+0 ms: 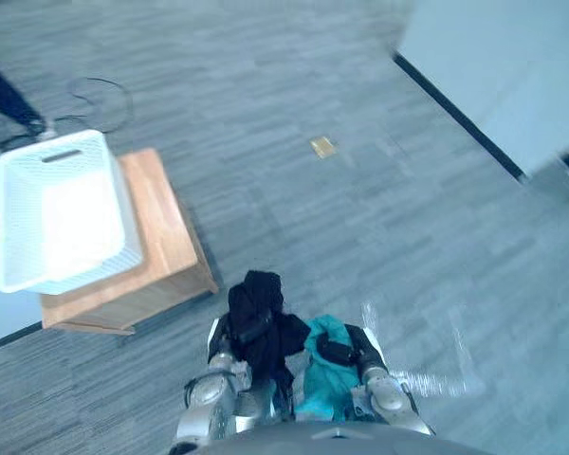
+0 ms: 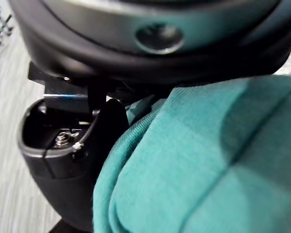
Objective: Tidy up the quilt and then pick up the clothes from the bed and put them into the laundry hamper
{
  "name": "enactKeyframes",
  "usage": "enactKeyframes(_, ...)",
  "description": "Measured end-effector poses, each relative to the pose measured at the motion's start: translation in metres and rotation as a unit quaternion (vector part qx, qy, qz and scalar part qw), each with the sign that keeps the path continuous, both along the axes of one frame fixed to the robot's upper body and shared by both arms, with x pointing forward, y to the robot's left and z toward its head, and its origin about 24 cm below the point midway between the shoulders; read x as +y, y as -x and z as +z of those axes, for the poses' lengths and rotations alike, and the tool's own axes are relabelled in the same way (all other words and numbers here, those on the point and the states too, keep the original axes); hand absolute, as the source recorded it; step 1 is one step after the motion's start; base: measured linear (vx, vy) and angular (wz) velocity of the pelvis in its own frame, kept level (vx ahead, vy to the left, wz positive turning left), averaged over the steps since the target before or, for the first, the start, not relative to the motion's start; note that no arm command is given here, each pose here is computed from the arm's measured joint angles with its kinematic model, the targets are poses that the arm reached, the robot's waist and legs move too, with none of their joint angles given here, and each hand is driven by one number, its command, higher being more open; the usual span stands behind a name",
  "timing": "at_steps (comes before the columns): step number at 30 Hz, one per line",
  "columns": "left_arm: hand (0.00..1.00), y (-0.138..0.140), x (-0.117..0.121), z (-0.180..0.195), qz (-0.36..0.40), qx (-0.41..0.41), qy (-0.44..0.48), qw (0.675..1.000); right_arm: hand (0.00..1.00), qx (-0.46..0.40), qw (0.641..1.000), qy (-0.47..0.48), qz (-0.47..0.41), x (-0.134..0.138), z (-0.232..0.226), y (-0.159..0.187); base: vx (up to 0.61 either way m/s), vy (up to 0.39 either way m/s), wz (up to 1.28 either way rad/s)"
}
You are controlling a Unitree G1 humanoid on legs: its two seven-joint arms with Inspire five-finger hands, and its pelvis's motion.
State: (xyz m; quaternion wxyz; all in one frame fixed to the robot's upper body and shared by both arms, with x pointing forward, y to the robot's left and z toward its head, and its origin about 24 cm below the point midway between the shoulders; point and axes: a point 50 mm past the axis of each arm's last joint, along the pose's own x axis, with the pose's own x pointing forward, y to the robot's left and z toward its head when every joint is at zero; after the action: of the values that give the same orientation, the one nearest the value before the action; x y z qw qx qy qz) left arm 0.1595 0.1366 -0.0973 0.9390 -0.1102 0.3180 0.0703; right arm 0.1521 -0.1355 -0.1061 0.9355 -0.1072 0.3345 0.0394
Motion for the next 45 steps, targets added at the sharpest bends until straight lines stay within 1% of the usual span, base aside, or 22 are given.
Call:
enactKeyframes(1, 0.00, -0.001, -0.001, 0.001, -0.008, -0.002, -0.002, 1.000, 0.00, -0.009, 1.000, -0.001, -0.001, -0.001, 0.002, -0.001, 0.88, -0.192, 2.76)
enactKeyframes(4, 0.00, -0.011, -0.021, 0.014, -0.054, -0.040, 0.009, 0.998, 0.00, -0.045, 0.999, 0.011, 0.006, -0.008, 0.014, -0.019, 0.98, -0.513, 2.83)
enactKeyframes(6, 0.00, -0.007, -0.021, 0.014, -0.052, -0.038, 0.010, 0.998, 0.00, -0.048, 0.999, 0.007, 0.008, -0.004, 0.015, -0.020, 0.79, -0.634, 1.48)
enactKeyframes(7, 0.00, -0.006, -0.029, 0.012, -0.048, -0.028, 0.025, 0.998, 0.00, -0.054, 0.998, 0.019, 0.016, -0.011, 0.018, -0.026, 0.75, -0.580, 0.83)
enactKeyframes(9, 0.00, -0.003, -0.029, 0.013, -0.047, -0.035, 0.032, 0.998, 0.00, -0.074, 0.997, 0.032, 0.009, -0.028, 0.027, -0.042, 0.65, -0.485, 0.32)
enactKeyframes(10, 0.00, -0.003, -0.029, 0.013, -0.052, -0.038, 0.040, 0.997, 0.00, -0.080, 0.996, 0.044, 0.007, -0.044, 0.032, -0.048, 0.72, -0.542, 0.49)
enactKeyframes(11, 0.00, -0.001, -0.026, 0.014, -0.031, -0.040, 0.050, 0.997, 0.00, -0.094, 0.994, 0.053, 0.003, -0.056, 0.041, -0.056, 0.58, -0.415, 0.44)
enactKeyframes(12, 0.00, -0.001, -0.025, 0.014, -0.017, -0.041, 0.056, 0.997, 0.00, -0.108, 0.993, 0.056, -0.003, -0.060, 0.048, -0.058, 0.56, -0.337, 0.13)
enactKeyframes(14, 0.00, 0.002, -0.008, 0.014, 0.023, -0.040, 0.043, 0.998, 0.00, -0.178, 0.983, 0.041, 0.016, -0.039, 0.074, -0.061, 0.53, -0.239, 0.02)
enactKeyframes(17, 0.00, 0.001, -0.007, 0.015, 0.022, -0.044, 0.041, 0.998, 0.00, -0.186, 0.981, -0.003, 0.047, -0.006, 0.073, -0.056, 0.45, -0.139, 0.34)
enactKeyframes(20, 0.00, -0.005, -0.013, 0.028, 0.010, -0.077, 0.054, 0.996, 0.00, -0.178, 0.982, -0.031, 0.057, 0.013, 0.070, -0.059, 0.41, 0.014, 0.60)
enactKeyframes(21, 0.00, -0.003, -0.014, 0.028, 0.009, -0.076, 0.055, 0.996, 0.00, -0.169, 0.983, -0.033, 0.058, 0.014, 0.066, -0.057, 0.58, 0.095, 1.65)
enactKeyframes(24, 0.00, -0.018, -0.011, 0.041, 0.007, -0.111, 0.053, 0.992, 0.00, -0.156, 0.986, -0.036, 0.053, 0.016, 0.061, -0.059, 0.56, 0.054, 2.09)
enactKeyframes(26, 0.00, -0.013, -0.004, 0.038, 0.028, -0.101, 0.050, 0.993, 0.00, -0.161, 0.985, -0.032, 0.051, 0.015, 0.064, -0.071, 0.58, 0.096, 1.63)
enactKeyframes(28, 0.00, -0.008, 0.000, 0.036, 0.031, -0.094, 0.044, 0.994, 0.00, -0.161, 0.985, -0.032, 0.046, 0.014, 0.064, -0.069, 0.46, 0.041, 1.69)
enactKeyframes(29, 0.00, 0.001, 0.005, 0.032, 0.037, -0.082, 0.034, 0.995, 0.00, -0.176, 0.983, -0.039, 0.043, 0.016, 0.070, -0.070, 0.52, -0.045, 1.83)
enactKeyframes(32, 0.00, 0.010, 0.012, 0.035, 0.031, -0.083, 0.019, 0.996, 0.00, -0.212, 0.975, -0.055, 0.029, 0.017, 0.086, -0.068, 0.50, -0.136, 1.53)
enactKeyframes(37, 0.00, 0.003, 0.008, 0.039, 0.021, -0.097, 0.023, 0.995, 0.00, -0.275, 0.960, -0.055, 0.010, 0.006, 0.115, -0.073, 0.48, -0.374, 1.85)
enactKeyframes(38, 0.00, 0.006, 0.011, 0.039, 0.018, -0.098, 0.021, 0.995, 0.00, -0.299, 0.952, -0.058, 0.005, 0.006, 0.126, -0.070, 0.68, -0.638, 1.90)
enactKeyframes(41, 0.00, 0.010, -0.001, 0.033, 0.036, -0.086, 0.047, 0.995, 0.00, -0.380, 0.924, -0.044, 0.020, 0.006, 0.164, -0.088, 0.34, -0.334, 0.65)
enactKeyframes(43, 0.00, 0.020, -0.005, 0.028, 0.045, -0.069, 0.063, 0.995, 0.00, -0.424, 0.903, -0.056, 0.038, 0.017, 0.186, -0.093, 0.16, -0.175, 0.29)
enactKeyframes(45, 0.00, 0.027, -0.003, 0.024, 0.066, -0.057, 0.082, 0.993, 0.00, -0.464, 0.878, -0.078, 0.087, 0.041, 0.205, -0.097, 0.09, -0.071, 0.30)
